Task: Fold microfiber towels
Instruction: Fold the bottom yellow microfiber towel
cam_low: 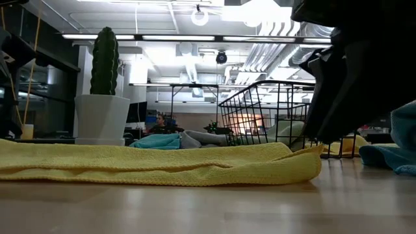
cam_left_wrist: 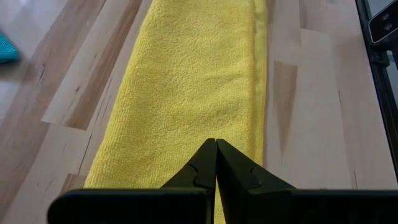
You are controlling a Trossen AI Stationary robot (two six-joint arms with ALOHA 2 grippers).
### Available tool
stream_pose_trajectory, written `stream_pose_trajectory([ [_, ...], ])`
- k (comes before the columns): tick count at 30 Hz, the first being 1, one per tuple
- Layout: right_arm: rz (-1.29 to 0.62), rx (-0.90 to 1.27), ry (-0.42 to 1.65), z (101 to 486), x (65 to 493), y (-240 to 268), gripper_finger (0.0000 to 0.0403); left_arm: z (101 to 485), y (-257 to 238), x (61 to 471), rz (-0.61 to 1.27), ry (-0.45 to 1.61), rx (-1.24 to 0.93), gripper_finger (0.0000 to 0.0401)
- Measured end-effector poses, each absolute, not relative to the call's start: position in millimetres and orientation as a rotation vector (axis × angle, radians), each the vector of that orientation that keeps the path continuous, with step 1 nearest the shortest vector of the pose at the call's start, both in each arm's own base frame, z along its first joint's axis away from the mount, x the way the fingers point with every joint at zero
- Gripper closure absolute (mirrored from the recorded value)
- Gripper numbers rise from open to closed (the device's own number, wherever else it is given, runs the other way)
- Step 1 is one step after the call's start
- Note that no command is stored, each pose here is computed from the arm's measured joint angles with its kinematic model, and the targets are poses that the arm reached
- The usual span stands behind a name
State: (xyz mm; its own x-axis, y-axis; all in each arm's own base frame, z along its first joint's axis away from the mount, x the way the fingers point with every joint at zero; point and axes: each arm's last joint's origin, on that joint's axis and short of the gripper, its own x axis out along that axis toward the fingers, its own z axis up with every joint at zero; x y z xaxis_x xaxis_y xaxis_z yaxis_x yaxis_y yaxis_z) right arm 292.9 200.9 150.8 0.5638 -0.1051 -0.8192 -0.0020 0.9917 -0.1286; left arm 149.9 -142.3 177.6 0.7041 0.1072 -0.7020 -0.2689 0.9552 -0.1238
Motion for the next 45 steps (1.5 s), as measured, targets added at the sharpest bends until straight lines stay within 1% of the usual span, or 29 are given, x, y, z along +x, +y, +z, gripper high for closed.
stream_pose_trajectory([
  [5, -0.027, -0.114, 1.015, 142, 295, 204, 0.0282, 178, -142, 150, 0.211, 0.763, -0.224, 0.0401],
  [10, -0.038, -0.104, 1.020, 141, 295, 204, 0.0282, 177, -142, 150, 0.212, 0.764, -0.223, 0.0401],
  [12, -0.071, -0.045, 1.044, 140, 293, 203, 0.0282, 177, -142, 150, 0.210, 0.764, -0.218, 0.0401],
  [17, -0.130, 0.186, 1.144, 137, 288, 203, 0.0282, 177, -142, 150, 0.209, 0.765, -0.215, 0.0401],
  [20, -0.164, 0.269, 1.110, 138, 290, 205, 0.0282, 177, -142, 150, 0.209, 0.765, -0.215, 0.0401],
  [25, -0.182, 0.284, 1.020, 141, 297, 205, 0.0282, 177, -142, 150, 0.208, 0.765, -0.215, 0.0401],
  [30, -0.208, 0.293, 1.039, 131, 304, 198, 0.0282, 177, -142, 150, 0.207, 0.765, -0.215, 0.0401],
  [35, -0.156, 0.308, 1.039, 125, 311, 198, 0.0282, 177, -142, 149, 0.207, 0.765, -0.215, 0.0401],
  [42, -0.008, 0.340, 0.907, 136, 323, 208, 0.0282, 177, -142, 149, 0.207, 0.765, -0.215, 0.0401],
  [45, 0.060, 0.355, 0.890, 138, 326, 211, 0.0282, 177, -142, 149, 0.207, 0.765, -0.214, 0.0401],
])
